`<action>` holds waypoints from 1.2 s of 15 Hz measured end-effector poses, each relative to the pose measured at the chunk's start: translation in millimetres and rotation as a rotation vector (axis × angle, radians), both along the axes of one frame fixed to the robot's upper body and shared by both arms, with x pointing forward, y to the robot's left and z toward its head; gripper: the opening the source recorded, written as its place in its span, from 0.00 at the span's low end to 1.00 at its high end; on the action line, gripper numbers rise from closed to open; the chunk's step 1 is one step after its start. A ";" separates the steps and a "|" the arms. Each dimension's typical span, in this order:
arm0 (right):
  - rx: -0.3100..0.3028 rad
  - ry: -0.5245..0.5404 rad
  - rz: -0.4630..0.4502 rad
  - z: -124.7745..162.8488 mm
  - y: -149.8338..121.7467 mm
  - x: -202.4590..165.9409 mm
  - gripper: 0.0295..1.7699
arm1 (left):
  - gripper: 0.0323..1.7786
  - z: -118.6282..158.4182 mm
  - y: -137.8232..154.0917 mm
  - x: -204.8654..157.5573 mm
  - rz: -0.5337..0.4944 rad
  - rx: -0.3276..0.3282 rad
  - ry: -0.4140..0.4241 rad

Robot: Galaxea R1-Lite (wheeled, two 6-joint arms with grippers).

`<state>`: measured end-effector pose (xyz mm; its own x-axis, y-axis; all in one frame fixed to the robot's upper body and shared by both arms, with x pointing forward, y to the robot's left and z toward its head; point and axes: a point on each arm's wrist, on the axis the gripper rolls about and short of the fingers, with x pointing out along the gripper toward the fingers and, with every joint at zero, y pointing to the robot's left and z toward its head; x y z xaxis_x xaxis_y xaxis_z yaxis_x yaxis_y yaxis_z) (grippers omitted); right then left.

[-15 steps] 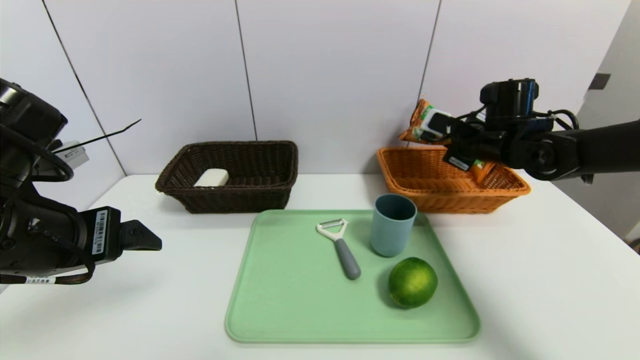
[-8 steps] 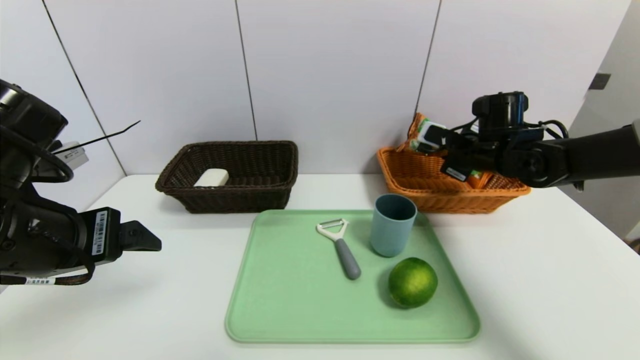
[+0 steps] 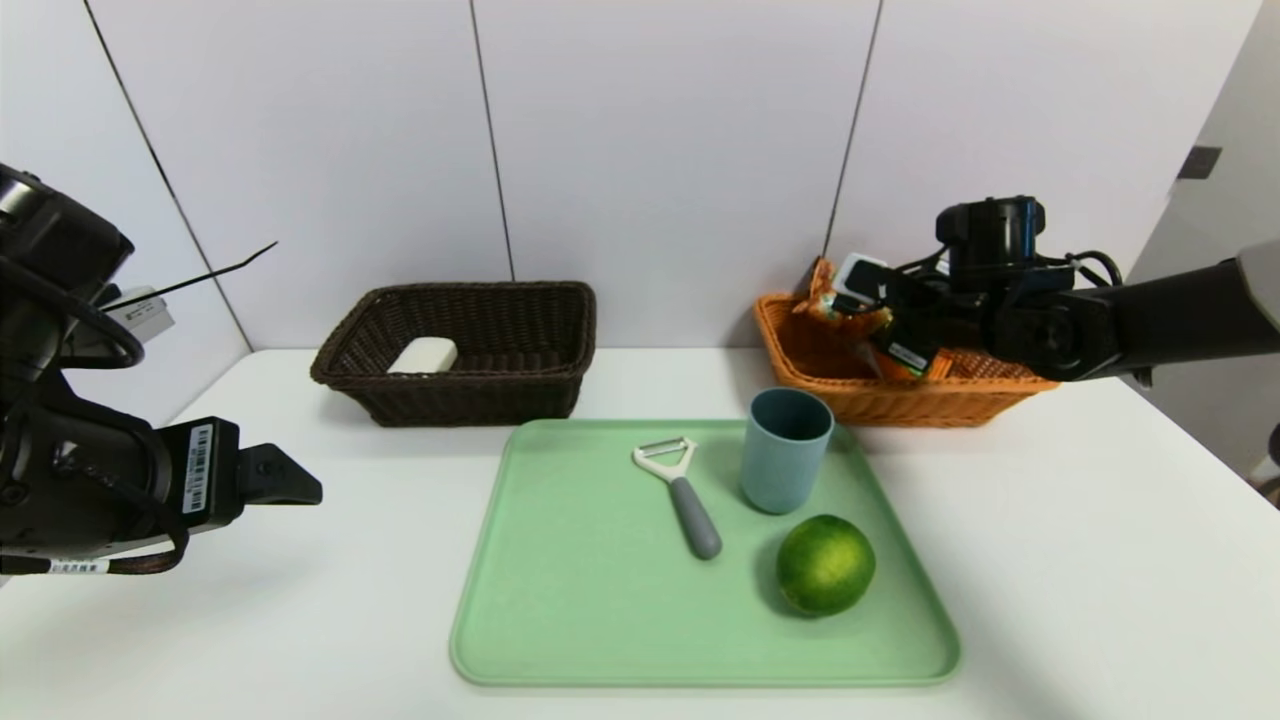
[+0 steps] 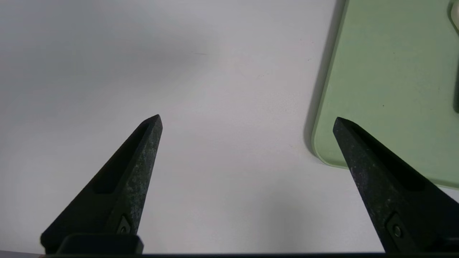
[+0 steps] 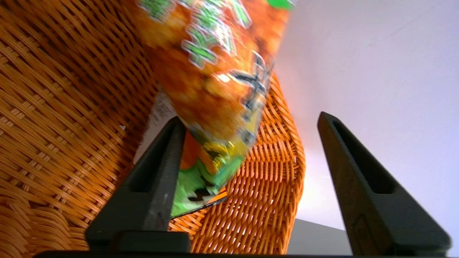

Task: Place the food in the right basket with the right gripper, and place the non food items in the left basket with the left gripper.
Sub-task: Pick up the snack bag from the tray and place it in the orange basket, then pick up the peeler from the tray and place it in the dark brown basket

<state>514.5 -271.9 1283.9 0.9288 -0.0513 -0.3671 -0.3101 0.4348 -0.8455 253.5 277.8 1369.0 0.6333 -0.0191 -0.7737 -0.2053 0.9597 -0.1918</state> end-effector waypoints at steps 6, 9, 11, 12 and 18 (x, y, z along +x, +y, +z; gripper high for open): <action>0.042 -0.037 0.008 30.1 2.5 -14.2 0.85 | 0.95 1.1 0.6 -1.6 0.000 -0.002 -0.006; 0.080 -0.027 0.006 49.6 1.7 -29.7 0.89 | 0.95 2.1 1.0 -2.6 0.000 -0.003 -0.011; 0.131 -0.006 0.008 65.4 0.5 -42.4 0.91 | 0.95 3.0 0.9 -2.9 -0.003 -0.005 -0.015; 0.164 -0.003 0.002 73.7 -0.7 -48.9 0.91 | 0.95 3.5 0.8 -3.1 -0.004 -0.005 -0.017; 0.443 0.036 -0.131 104.6 -11.4 -87.6 0.94 | 0.95 7.9 -1.1 -3.8 -0.016 -0.018 -0.048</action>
<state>427.0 -283.4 1388.5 0.9111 0.0014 -0.4121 -0.2541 0.7893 -0.5590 249.7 276.7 1377.0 0.6695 -0.0427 -0.7416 -0.1801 0.9592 -0.2179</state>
